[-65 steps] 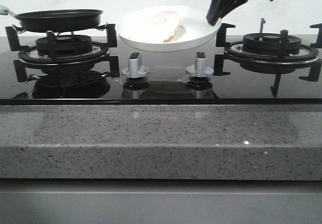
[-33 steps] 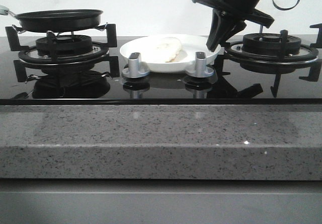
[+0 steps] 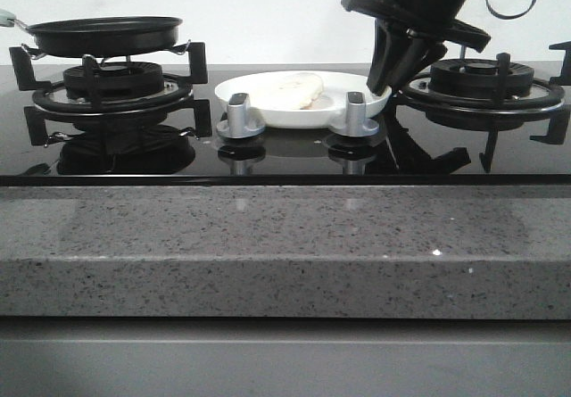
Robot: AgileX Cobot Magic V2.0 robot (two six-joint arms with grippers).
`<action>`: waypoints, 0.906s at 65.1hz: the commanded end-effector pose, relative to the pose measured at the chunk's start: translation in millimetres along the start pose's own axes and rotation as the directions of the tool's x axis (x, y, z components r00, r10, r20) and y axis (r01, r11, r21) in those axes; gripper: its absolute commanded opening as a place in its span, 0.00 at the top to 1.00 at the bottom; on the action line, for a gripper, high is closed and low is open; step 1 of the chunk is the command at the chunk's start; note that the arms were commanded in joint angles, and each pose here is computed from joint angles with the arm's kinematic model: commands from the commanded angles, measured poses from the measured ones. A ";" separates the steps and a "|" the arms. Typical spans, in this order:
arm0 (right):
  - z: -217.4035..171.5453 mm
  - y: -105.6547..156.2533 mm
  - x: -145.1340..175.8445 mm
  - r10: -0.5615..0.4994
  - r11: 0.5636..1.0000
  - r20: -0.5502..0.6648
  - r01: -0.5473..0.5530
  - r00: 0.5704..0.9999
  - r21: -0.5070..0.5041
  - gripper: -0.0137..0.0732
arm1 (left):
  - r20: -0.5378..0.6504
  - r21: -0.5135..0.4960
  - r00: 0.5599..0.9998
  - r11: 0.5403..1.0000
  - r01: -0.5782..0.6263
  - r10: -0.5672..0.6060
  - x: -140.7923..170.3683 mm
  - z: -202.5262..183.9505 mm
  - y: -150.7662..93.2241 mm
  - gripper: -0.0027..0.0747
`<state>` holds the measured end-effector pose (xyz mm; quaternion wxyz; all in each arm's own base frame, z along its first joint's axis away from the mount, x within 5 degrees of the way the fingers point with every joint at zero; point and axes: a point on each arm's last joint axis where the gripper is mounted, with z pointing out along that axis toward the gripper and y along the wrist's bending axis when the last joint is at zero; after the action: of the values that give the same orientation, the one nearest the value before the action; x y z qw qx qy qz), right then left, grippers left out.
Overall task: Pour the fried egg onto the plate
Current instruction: 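Lower the plate with the egg back between the burners with the right gripper, then open the right gripper and lift it away from the plate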
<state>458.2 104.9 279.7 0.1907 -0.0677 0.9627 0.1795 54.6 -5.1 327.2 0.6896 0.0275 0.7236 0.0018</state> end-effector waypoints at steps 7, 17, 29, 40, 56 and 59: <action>-71.3 11.0 -12.9 -0.036 0.999 0.123 0.037 0.992 -0.001 0.61 | 0.099 -0.008 0.995 1.000 0.022 -0.021 -14.9 -1.2 1.4 0.99; -92.7 13.3 -13.7 -0.067 0.997 0.107 0.062 0.992 0.052 0.66 | 0.097 -0.008 0.995 1.000 0.022 -0.021 -14.4 -1.1 1.4 0.99; -102.8 16.7 -11.4 -0.074 0.996 0.112 0.069 0.991 0.052 0.90 | 0.097 -0.008 0.995 1.000 0.022 -0.021 -14.4 -1.1 1.4 0.99; -119.3 20.5 -8.5 -0.088 0.994 0.140 0.079 0.986 0.070 0.91 | 0.097 -0.008 0.995 1.000 0.022 -0.021 -14.4 -1.1 1.4 0.99; -163.6 17.9 20.5 -0.104 0.965 0.154 0.062 0.983 0.253 0.91 | 0.097 -0.008 0.995 1.000 0.022 -0.021 -14.4 -1.1 1.4 0.99; -169.7 16.3 31.5 -0.106 0.957 0.139 0.064 0.985 0.283 0.91 | 0.096 -0.008 0.995 1.000 0.022 -0.021 -14.3 -1.0 1.4 0.99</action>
<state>407.1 65.7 391.0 0.2864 -0.0697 0.9531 0.0689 54.7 -5.1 326.7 0.6890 0.0274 0.7242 0.0017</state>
